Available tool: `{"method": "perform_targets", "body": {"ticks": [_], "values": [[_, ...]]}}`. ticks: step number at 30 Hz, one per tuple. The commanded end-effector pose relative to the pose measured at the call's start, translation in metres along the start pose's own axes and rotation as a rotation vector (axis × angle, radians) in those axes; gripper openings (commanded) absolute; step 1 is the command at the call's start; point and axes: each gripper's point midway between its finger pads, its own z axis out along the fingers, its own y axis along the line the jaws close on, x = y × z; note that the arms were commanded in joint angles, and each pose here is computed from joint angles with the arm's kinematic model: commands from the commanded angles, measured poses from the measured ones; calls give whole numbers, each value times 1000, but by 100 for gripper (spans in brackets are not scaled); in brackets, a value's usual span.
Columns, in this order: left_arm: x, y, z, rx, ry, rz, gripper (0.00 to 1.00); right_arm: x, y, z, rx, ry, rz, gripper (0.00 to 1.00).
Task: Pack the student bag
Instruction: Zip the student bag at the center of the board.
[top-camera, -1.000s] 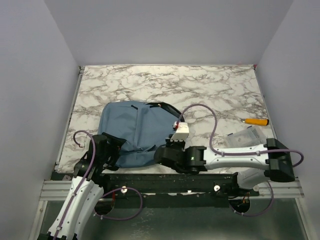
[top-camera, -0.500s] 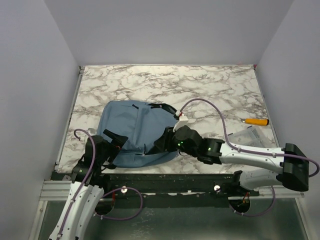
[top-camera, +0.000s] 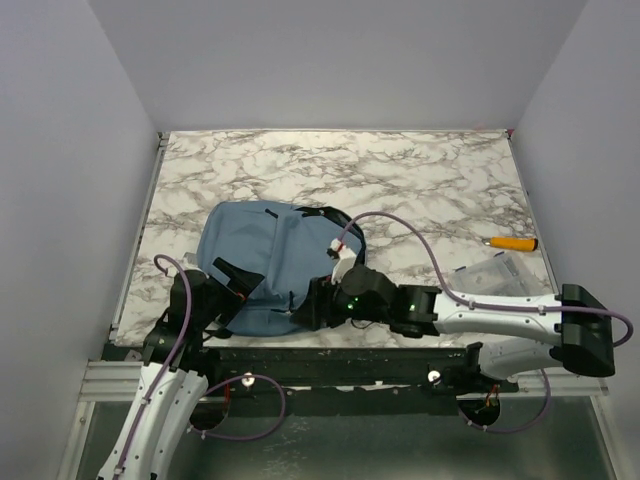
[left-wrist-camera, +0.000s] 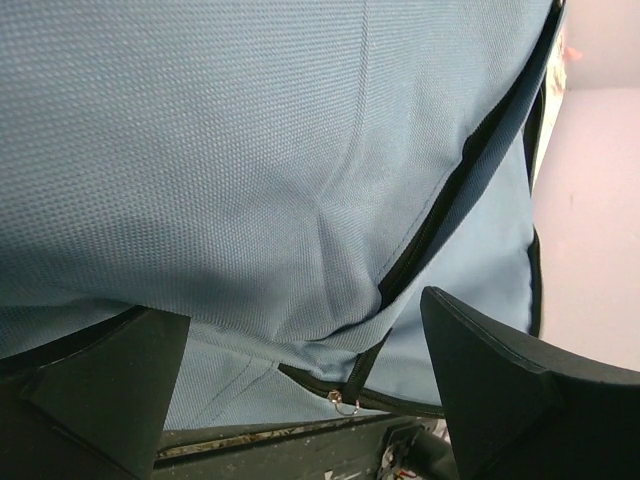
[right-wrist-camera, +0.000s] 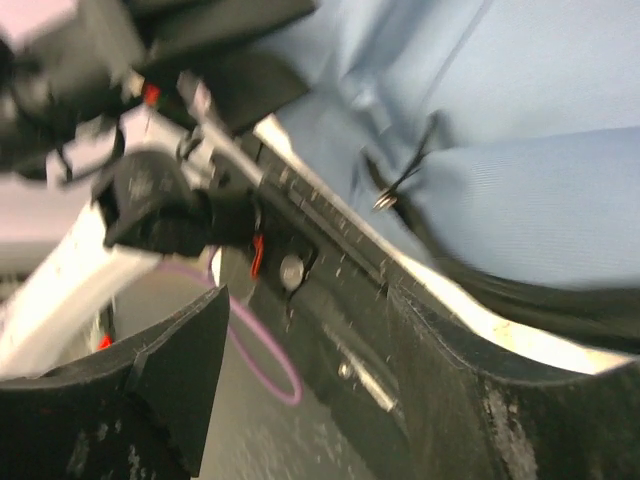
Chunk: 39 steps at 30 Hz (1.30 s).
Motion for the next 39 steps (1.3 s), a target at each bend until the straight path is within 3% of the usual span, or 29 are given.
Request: {"method": "perform_targets", "body": {"ticks": [1, 4, 10, 12, 14, 19, 26, 28, 31, 35, 39], "values": [[8, -13, -3, 69, 56, 32, 98, 36, 41, 1, -154, 144, -74, 70], [11, -16, -5, 85, 73, 32, 98, 29, 45, 10, -135, 122, -61, 70], [19, -15, -8, 92, 106, 11, 98, 5, -12, 37, 244, -22, 16, 62], [21, -14, -9, 96, 116, 8, 99, 3, -18, 45, 287, -38, 7, 45], [22, -15, -10, 101, 124, 11, 98, 1, -23, 50, 332, -47, 4, 38], [24, -14, -14, 79, 137, 0, 98, 10, -37, 62, 401, -26, -10, 39], [33, 14, -20, -144, 202, -87, 97, 24, -44, 83, 404, 6, -26, 41], [35, 22, -20, -183, 200, -115, 96, 22, -47, 89, 419, -7, -45, 32], [34, 35, -12, -219, 168, -173, 95, 18, -54, 91, 460, -24, -74, 1], [29, 41, 2, -227, 126, -198, 95, 9, -55, 81, 470, -58, -114, 1], [18, 57, 10, -297, 59, -191, 97, -9, -73, 58, 608, -156, -89, 1]]}}
